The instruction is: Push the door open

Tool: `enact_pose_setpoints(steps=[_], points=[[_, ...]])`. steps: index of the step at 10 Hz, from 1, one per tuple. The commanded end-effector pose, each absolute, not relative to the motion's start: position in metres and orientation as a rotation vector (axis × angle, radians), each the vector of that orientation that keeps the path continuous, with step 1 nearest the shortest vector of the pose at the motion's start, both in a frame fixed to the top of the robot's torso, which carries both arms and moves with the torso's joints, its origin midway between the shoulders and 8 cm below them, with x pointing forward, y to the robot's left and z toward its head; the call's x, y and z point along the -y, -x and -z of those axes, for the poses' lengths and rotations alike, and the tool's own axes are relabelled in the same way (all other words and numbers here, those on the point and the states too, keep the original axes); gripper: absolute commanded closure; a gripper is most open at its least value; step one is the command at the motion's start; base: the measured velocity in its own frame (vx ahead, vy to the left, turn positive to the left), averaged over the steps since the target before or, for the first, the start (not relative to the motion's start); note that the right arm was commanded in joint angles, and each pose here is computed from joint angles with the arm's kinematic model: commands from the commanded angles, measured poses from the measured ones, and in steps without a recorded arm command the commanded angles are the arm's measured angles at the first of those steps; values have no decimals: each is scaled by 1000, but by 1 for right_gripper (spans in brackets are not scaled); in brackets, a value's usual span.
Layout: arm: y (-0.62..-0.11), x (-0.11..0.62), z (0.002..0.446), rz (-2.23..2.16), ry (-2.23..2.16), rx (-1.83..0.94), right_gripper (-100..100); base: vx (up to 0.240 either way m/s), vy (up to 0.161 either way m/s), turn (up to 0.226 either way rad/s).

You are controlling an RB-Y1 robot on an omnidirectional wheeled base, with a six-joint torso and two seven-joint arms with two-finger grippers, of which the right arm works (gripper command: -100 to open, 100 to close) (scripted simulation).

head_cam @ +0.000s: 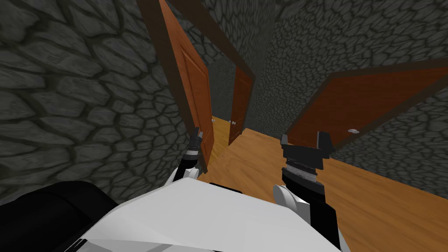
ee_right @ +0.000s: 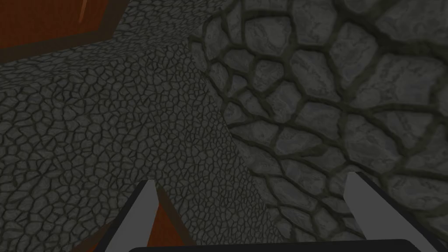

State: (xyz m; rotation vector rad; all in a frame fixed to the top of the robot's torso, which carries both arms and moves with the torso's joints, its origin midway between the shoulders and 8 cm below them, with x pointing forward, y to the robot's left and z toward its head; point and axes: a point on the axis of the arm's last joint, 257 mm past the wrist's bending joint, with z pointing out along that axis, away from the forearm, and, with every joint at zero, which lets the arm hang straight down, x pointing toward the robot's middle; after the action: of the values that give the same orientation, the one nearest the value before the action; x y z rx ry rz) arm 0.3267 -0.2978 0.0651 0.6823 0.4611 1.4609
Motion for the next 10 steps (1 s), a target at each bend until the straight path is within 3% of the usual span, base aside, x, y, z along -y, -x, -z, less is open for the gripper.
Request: enact_pose_setpoints(steps=[1, 7, 10], points=[[-333, 294, -57, -1509, -703, -460, -100, 103, -15, 194], [-349, 285, -33, -1645, -777, -446, -100, 165, -72, 150], [-362, 276, -9, -1758, -853, -426, -100, 191, -100, 229]])
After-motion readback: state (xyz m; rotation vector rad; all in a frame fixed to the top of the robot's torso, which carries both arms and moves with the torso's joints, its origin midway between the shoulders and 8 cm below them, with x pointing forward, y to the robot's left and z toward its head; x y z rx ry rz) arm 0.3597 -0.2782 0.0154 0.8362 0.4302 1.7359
